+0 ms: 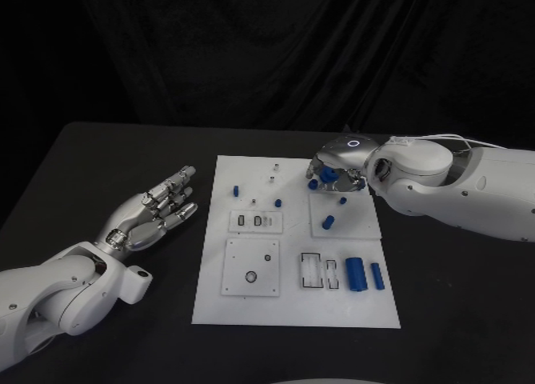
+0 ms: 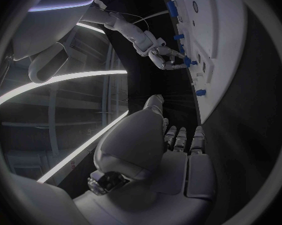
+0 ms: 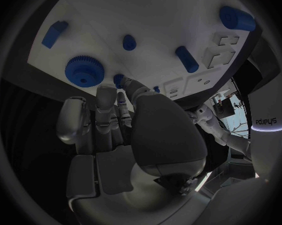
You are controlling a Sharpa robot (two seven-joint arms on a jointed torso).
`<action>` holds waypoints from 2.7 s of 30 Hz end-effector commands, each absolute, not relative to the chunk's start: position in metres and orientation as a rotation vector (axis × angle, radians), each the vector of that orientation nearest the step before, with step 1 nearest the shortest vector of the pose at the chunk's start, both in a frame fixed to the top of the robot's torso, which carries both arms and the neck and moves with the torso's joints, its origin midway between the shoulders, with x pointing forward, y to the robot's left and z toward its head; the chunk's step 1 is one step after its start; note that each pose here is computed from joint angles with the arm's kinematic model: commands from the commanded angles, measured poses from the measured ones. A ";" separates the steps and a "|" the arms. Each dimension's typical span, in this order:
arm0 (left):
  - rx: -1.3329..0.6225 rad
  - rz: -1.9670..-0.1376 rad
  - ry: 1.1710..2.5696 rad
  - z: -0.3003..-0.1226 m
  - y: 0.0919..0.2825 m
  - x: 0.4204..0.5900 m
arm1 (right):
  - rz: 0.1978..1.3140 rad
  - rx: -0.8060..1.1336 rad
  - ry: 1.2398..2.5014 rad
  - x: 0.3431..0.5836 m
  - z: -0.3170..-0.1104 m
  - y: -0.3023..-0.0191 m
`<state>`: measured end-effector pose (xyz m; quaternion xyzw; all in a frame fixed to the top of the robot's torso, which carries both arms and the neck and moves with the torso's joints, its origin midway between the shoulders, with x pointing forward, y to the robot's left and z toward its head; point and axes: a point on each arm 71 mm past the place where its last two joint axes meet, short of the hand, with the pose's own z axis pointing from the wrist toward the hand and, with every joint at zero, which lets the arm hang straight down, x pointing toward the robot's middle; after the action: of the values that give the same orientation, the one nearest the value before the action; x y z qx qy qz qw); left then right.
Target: Assemble the parts on the task board
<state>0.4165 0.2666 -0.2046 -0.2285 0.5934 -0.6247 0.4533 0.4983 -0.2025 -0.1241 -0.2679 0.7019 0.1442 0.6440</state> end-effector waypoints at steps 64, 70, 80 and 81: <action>-0.448 -1.664 1.351 -0.197 0.263 0.421 | 0.449 -0.666 1.395 0.542 -0.104 -0.138; -0.444 -1.666 1.346 -0.197 0.262 0.421 | 0.431 -0.660 1.426 0.548 -0.109 -0.133; -0.440 -1.663 1.333 -0.196 0.263 0.420 | 0.414 -0.662 1.463 0.551 -0.114 -0.131; -0.440 -1.663 1.334 -0.196 0.263 0.420 | 0.413 -0.662 1.466 0.551 -0.115 -0.131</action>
<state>0.4247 0.2656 -0.2090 -0.2211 0.6001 -0.6263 0.4458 0.5505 -0.1293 -0.1095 -0.2973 0.6375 0.1918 0.6844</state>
